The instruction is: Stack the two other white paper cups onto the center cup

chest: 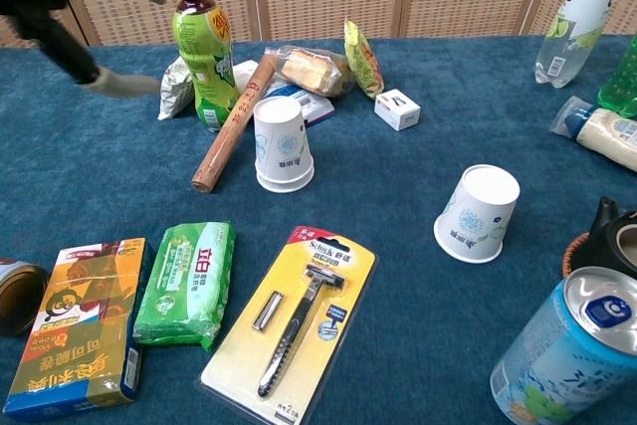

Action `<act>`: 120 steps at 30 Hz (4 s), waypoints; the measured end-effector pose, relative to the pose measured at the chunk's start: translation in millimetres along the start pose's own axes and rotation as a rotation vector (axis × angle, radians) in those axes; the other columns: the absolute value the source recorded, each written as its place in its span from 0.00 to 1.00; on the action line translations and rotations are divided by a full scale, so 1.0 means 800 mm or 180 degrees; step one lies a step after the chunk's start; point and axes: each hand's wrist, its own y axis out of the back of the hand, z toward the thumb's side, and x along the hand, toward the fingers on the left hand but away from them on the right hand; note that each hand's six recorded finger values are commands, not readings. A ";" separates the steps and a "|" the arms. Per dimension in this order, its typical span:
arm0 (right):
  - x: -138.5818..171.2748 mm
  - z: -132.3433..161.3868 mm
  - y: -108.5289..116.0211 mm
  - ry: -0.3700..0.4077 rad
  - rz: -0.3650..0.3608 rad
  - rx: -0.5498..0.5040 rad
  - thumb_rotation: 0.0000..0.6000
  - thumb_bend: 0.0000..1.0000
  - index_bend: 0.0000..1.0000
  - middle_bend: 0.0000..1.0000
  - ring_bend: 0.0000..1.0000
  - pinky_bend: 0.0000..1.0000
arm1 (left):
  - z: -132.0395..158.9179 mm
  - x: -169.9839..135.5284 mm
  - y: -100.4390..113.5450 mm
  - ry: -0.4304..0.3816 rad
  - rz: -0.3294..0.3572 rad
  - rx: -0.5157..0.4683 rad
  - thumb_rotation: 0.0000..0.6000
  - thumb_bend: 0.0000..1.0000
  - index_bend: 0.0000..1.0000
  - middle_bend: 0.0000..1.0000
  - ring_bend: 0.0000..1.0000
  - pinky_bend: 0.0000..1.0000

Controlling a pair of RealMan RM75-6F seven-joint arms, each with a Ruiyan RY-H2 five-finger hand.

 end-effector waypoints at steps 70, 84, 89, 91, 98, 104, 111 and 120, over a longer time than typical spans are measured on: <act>-0.072 0.227 -0.016 0.1530 0.0629 0.0502 1.00 0.03 0.00 0.00 0.00 0.01 | -0.164 -0.245 0.016 0.1291 0.0463 -0.0408 1.00 0.39 0.19 0.00 0.00 0.00; -0.107 0.254 -0.055 0.1624 0.1075 0.0493 1.00 0.03 0.00 0.00 0.00 0.11 | -0.162 -0.241 0.012 0.1263 0.0425 -0.0414 1.00 0.39 0.19 0.00 0.00 0.00; -0.119 0.247 -0.068 0.1533 0.1174 0.0487 1.00 0.03 0.00 0.00 0.00 0.14 | -0.162 -0.240 0.011 0.1261 0.0411 -0.0421 1.00 0.39 0.19 0.00 0.00 0.00; -0.122 0.243 -0.074 0.1498 0.1211 0.0465 1.00 0.04 0.00 0.00 0.00 0.15 | -0.162 -0.240 0.011 0.1263 0.0410 -0.0426 1.00 0.39 0.19 0.00 0.00 0.00; -0.127 0.239 -0.092 0.1451 0.1278 0.0386 1.00 0.05 0.00 0.00 0.00 0.18 | -0.161 -0.239 0.010 0.1260 0.0388 -0.0438 1.00 0.39 0.19 0.00 0.00 0.00; -0.133 0.234 -0.105 0.1417 0.1297 0.0311 1.00 0.08 0.02 0.10 0.09 0.19 | -0.163 -0.240 0.011 0.1269 0.0393 -0.0444 1.00 0.39 0.19 0.00 0.00 0.00; -0.133 0.225 -0.112 0.1389 0.1276 0.0253 1.00 0.11 0.11 0.21 0.19 0.23 | -0.164 -0.239 0.009 0.1267 0.0367 -0.0453 1.00 0.39 0.18 0.00 0.00 0.00; -0.132 0.218 -0.116 0.1415 0.1191 0.0162 1.00 0.23 0.33 0.35 0.28 0.30 | -0.162 -0.237 0.006 0.1259 0.0324 -0.0455 1.00 0.39 0.18 0.00 0.00 0.01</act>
